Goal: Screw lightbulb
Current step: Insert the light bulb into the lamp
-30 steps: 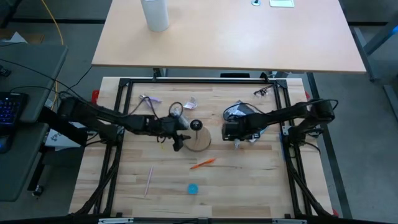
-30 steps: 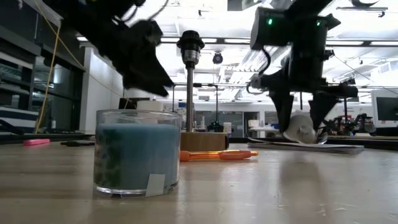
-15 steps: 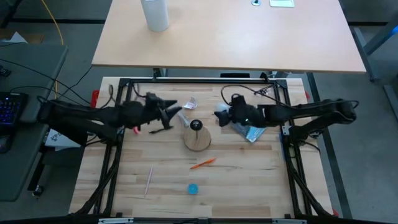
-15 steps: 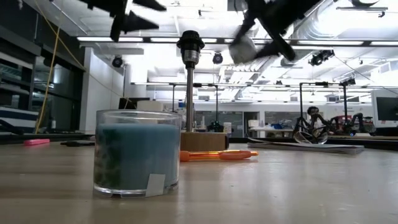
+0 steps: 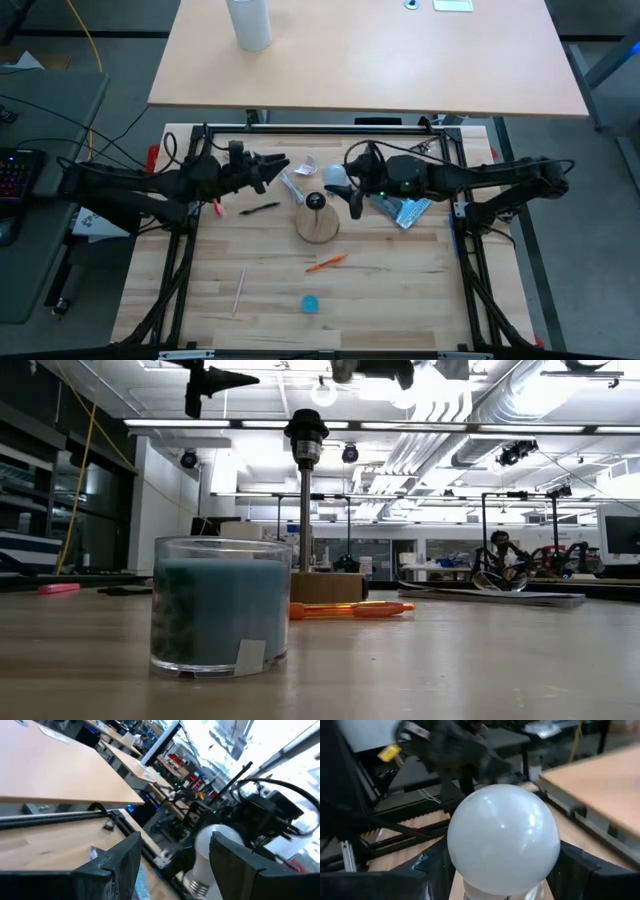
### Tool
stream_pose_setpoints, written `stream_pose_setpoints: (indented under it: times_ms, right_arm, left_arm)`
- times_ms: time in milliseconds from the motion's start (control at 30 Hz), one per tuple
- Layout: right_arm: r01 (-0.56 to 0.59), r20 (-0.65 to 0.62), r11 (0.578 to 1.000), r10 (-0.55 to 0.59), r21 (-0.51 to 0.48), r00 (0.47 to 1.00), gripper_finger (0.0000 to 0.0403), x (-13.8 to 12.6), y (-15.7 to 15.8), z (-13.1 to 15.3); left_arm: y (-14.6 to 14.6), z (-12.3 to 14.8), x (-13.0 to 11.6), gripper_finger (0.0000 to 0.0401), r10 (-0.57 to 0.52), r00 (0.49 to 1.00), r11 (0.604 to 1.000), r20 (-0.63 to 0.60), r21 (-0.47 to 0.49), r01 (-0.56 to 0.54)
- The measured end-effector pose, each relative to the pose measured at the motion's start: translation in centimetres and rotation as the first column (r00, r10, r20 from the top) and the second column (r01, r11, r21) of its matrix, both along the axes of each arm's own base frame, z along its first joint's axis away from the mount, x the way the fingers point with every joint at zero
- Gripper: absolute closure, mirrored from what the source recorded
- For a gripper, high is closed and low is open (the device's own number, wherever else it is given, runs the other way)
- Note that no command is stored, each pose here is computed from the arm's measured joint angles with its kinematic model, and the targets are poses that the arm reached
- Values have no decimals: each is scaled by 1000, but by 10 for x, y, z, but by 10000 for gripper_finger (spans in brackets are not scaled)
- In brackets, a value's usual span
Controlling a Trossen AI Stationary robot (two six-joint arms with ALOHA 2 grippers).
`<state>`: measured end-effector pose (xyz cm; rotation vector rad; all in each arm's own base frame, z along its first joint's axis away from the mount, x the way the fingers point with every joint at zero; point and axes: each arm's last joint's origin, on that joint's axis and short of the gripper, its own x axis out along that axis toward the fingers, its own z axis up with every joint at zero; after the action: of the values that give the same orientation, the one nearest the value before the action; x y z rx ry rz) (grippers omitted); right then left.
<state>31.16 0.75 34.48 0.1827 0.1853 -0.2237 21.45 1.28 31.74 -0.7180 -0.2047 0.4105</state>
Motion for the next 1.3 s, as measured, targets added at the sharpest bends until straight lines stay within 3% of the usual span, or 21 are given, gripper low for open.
stream_pose_setpoints:
  times_ms: [233, 567, 933, 1300]
  right_arm:
    - [-58, -3, 994, 58, -94, 998, 160, 20, 5, 12]
    - [149, -67, 966, -167, -209, 984, 160, 58, 28, -8]
    - [217, -83, 957, -236, -193, 968, 160, 60, 44, -14]
    - [201, -148, 944, -245, -263, 958, 160, 57, 48, -22]
  left_arm:
    - [-3, 0, 1, 190, -100, 995, 994, 22, -40, 101]
    - [0, 12, -17, 190, -74, 997, 981, -37, 176, 79]
    - [-1, 12, -20, 190, -133, 990, 976, -44, 168, 138]
    - [2, 12, -21, 190, -24, 999, 987, -42, 159, 31]
